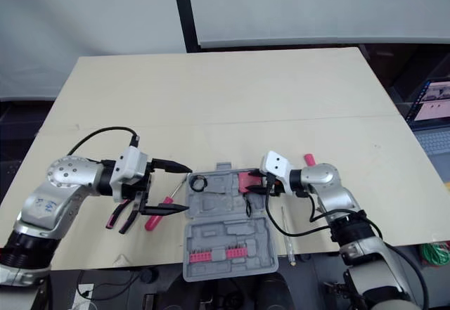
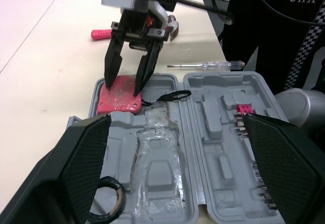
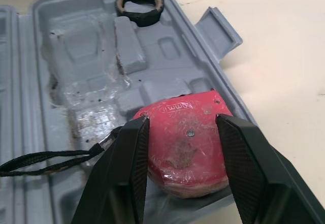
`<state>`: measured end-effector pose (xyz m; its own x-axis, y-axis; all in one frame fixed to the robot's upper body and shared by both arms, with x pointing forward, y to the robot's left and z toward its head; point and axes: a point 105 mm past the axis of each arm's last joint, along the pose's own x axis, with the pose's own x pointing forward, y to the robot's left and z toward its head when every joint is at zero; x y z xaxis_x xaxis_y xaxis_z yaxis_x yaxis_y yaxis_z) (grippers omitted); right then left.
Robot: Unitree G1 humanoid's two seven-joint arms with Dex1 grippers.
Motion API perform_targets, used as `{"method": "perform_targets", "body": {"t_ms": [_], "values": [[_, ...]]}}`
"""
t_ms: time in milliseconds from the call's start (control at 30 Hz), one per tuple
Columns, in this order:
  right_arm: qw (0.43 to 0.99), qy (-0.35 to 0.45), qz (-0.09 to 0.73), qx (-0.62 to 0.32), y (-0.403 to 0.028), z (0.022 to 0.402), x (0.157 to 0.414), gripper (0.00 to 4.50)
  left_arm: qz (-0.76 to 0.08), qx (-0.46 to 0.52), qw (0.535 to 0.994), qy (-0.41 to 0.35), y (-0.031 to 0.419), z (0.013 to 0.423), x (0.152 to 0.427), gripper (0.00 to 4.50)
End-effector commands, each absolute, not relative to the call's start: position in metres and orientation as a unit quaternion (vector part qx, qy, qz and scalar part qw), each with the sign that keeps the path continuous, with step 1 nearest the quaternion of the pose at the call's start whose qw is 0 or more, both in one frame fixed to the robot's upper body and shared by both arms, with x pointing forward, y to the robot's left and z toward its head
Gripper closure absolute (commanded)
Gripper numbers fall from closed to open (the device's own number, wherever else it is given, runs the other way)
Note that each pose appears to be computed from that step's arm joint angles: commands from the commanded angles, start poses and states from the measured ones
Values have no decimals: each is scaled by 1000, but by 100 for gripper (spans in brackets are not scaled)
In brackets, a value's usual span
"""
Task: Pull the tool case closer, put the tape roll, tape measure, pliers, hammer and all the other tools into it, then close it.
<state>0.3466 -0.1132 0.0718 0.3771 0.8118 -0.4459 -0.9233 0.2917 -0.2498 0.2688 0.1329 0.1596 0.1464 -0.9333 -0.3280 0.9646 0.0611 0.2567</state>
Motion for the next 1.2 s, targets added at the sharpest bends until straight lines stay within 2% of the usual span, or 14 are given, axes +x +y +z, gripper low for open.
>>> {"method": "perform_targets", "body": {"t_ms": [33,300,467,667,800,900,933,1000,1200], "values": [[798,181,523,-240,-125,39,343,230,-654,230,720,17,130,172,268,0],[794,253,522,-182,-126,15,324,230,-655,230,719,16,129,172,271,0],[817,238,498,-165,-125,16,325,230,-655,224,722,14,128,171,272,0],[866,69,484,-107,-114,93,334,230,-621,180,763,5,131,171,274,0],[881,45,460,-105,-143,137,318,230,-545,136,827,4,154,172,273,0],[897,86,416,-121,-197,147,297,151,-463,89,881,35,194,163,267,0],[901,101,401,-129,-214,149,291,93,-436,85,895,45,207,160,264,0],[912,134,362,-140,-253,152,274,7,-371,74,923,73,243,150,253,0],[915,231,273,-186,-344,148,227,3,-202,62,966,152,338,128,201,0]]}}
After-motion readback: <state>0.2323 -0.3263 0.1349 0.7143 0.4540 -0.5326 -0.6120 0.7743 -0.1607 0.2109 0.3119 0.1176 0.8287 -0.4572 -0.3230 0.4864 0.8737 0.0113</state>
